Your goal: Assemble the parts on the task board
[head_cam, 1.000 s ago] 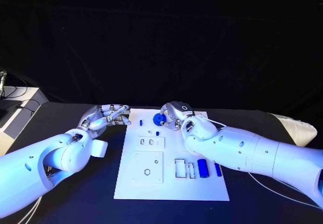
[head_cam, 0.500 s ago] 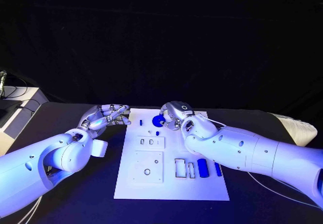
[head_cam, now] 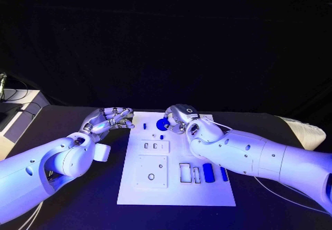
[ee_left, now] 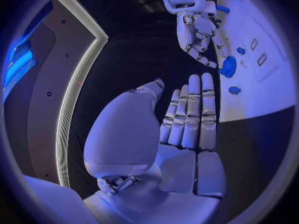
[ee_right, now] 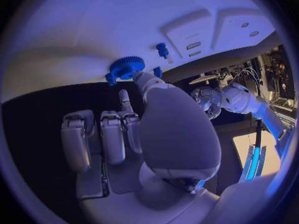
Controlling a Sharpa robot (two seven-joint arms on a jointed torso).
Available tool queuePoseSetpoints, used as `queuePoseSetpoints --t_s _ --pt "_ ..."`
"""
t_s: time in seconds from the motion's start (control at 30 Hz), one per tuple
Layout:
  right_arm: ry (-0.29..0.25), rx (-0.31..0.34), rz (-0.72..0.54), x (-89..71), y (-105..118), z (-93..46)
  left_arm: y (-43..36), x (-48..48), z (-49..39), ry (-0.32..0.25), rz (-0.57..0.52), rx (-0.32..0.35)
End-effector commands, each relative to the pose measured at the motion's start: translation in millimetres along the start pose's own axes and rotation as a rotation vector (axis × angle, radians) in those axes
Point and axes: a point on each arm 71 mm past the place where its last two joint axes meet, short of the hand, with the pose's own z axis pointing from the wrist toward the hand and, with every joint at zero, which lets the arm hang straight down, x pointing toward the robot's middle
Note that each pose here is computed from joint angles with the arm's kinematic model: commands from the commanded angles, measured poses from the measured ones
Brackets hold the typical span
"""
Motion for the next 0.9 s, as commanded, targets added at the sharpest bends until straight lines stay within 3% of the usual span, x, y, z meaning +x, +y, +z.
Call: queuePoseSetpoints --t_s 0.03,0.2,0.43,0.63,0.9 --pt "0.068 -0.001 0.03 19.6 -0.9 -11.7 -0.6 2.5 0.6 0.019 -0.005 0.007" --pt "0.003 -0.003 0.135 7.5 -13.8 -22.8 -0.7 1.9 0.2 0.019 -0.005 0.008" --pt "-0.043 0.015 0.366 -26.8 -49.8 -41.6 -1.1 -1.3 -1.6 0.017 -0.002 0.01" --pt "-0.013 0.035 0.439 -53.2 -91.4 -57.2 -0.4 -2.3 -3.2 0.021 -0.003 0.01" --pt "0.085 0.044 0.378 -65.3 -141.5 -77.8 5.4 -3.0 -6.7 0.023 -0.006 -0.003"
